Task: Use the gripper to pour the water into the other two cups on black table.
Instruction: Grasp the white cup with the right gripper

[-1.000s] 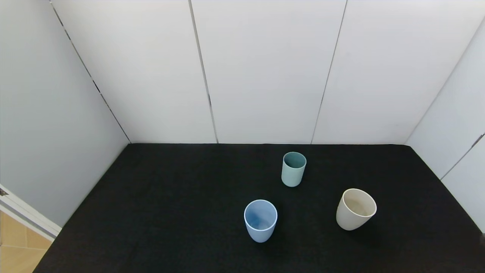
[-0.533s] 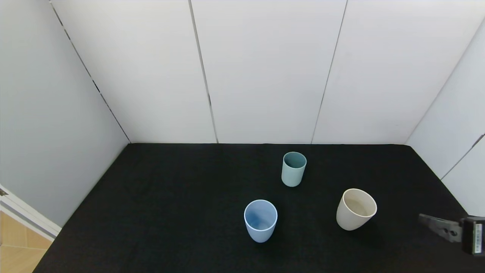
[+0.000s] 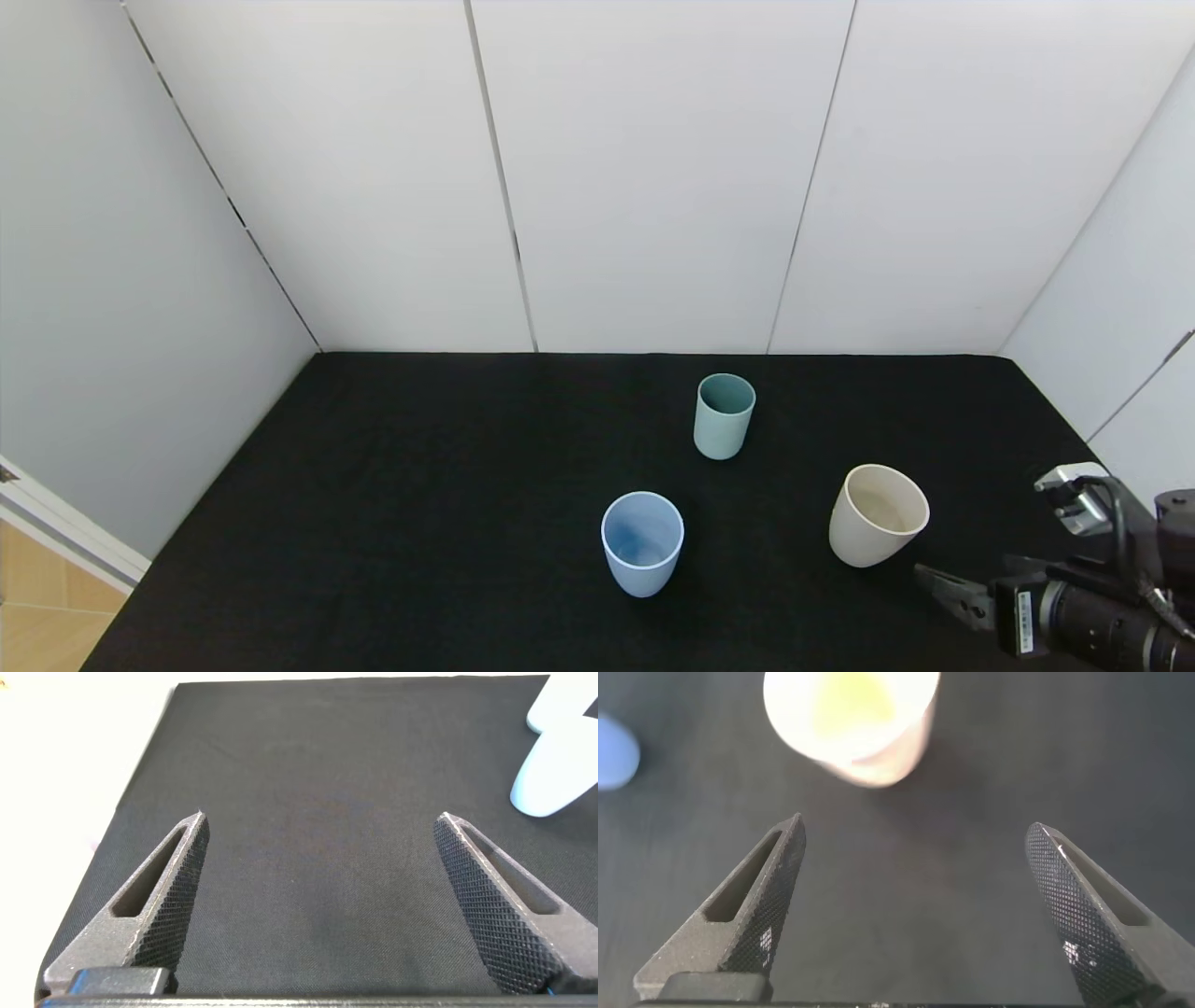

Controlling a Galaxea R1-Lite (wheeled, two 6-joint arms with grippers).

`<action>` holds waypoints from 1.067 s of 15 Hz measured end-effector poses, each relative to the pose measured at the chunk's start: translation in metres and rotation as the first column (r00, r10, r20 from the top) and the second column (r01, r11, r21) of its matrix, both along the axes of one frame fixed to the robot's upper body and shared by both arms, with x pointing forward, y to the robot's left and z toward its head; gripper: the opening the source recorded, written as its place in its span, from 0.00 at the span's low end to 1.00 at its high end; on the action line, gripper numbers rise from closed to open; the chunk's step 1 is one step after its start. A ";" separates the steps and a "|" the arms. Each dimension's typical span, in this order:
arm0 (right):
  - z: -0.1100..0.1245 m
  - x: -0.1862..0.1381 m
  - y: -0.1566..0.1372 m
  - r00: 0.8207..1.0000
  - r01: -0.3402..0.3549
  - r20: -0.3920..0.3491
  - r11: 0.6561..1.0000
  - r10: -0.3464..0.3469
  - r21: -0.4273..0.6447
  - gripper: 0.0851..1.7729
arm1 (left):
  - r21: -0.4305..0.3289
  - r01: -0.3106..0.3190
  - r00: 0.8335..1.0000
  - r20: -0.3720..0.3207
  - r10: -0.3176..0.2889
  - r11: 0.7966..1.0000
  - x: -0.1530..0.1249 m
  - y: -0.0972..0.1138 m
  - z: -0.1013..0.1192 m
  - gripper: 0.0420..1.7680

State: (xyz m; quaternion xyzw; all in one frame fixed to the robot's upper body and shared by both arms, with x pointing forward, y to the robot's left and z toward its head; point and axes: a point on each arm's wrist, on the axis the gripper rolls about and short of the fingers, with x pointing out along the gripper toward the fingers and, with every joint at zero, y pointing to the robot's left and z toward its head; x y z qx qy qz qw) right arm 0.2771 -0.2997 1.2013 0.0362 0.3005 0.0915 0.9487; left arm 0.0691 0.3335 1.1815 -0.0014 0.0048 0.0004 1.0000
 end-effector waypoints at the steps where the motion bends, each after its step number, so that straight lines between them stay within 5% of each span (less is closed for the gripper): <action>1: -0.006 0.000 0.004 1.000 -0.019 0.006 1.000 0.019 0.004 0.96 | 0.000 0.000 1.000 0.000 0.000 1.000 0.000 0.000 0.000 0.97; 7: -0.030 0.013 0.022 0.993 -0.088 0.078 0.996 0.085 0.026 0.96 | 0.000 0.000 1.000 0.000 0.000 1.000 0.000 0.000 0.000 0.97; 16: -0.049 0.047 0.033 0.990 -0.063 0.129 0.998 0.059 0.023 0.96 | 0.000 0.000 1.000 0.000 0.000 1.000 0.000 0.000 0.000 0.97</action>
